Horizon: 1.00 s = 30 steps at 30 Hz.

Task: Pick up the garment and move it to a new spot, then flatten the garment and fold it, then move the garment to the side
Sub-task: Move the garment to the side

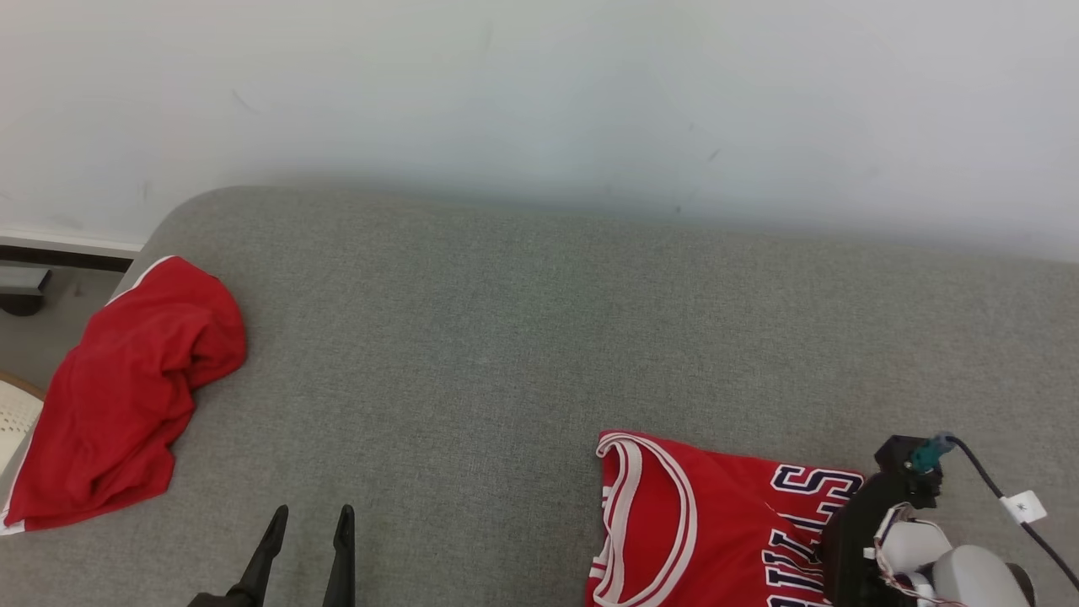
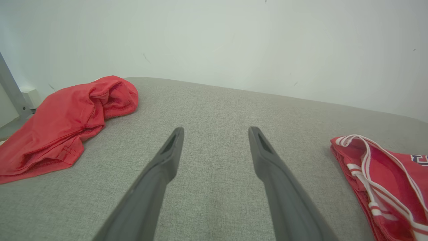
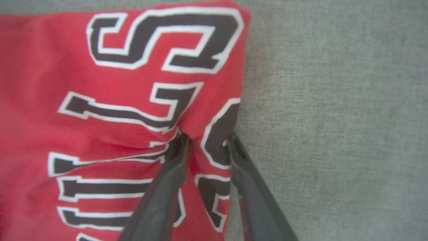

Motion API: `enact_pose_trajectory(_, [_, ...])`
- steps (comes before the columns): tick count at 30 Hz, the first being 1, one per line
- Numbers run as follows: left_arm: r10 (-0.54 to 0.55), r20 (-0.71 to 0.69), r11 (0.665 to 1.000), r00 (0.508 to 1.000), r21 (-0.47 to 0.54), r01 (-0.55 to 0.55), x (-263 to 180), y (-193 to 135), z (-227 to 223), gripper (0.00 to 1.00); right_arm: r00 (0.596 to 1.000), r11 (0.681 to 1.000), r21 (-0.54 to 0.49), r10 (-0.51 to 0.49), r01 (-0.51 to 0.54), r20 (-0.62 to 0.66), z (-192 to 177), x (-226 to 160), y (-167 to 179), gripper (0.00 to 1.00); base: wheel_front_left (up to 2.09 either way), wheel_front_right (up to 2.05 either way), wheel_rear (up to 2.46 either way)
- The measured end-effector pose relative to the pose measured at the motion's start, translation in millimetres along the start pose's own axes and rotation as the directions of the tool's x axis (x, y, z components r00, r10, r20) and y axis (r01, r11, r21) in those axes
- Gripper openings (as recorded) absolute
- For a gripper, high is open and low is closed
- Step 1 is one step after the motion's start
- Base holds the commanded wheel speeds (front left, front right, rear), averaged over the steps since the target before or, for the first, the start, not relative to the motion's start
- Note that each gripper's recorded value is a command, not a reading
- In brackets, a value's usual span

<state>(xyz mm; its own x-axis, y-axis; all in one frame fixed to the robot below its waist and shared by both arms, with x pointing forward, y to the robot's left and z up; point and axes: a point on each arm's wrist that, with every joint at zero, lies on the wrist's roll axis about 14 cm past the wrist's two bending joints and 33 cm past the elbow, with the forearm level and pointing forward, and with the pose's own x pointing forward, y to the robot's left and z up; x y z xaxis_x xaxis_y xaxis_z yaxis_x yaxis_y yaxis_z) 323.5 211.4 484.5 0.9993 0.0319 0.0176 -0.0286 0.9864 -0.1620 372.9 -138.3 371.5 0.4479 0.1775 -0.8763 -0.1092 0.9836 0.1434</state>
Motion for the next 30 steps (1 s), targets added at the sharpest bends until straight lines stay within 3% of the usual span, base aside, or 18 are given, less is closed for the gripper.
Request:
enact_pose_trajectory(10, [-0.027,0.024,1.0,0.999,0.004,0.026,6.5,-8.9,7.4,1.0,0.979,0.992,-0.091,-0.07,0.088,0.192,38.3,-9.1,-13.3,0.0,0.0,0.0,0.0])
enact_pose_trajectory(20, [-0.113,0.041,0.993,0.993,0.028,0.112,40.0,-35.4,13.4,1.0,0.915,0.939,-0.102,-0.289,0.328,0.282,109.0,-29.8,-123.8,0.0,0.0,0.0,0.0])
enact_pose_trajectory(27, [-0.101,0.072,0.994,0.992,0.047,0.098,64.2,-30.3,20.8,1.0,0.85,0.875,-0.054,-0.451,0.481,0.271,123.4,-34.0,-208.4,0.0,0.0,0.0,0.0])
enact_pose_trajectory(30, [-0.085,0.06,0.995,0.995,0.048,0.082,72.8,-26.9,13.8,1.0,0.805,0.838,-0.042,-0.508,0.544,0.306,142.9,-35.5,-236.2,0.0,0.0,0.0,0.0])
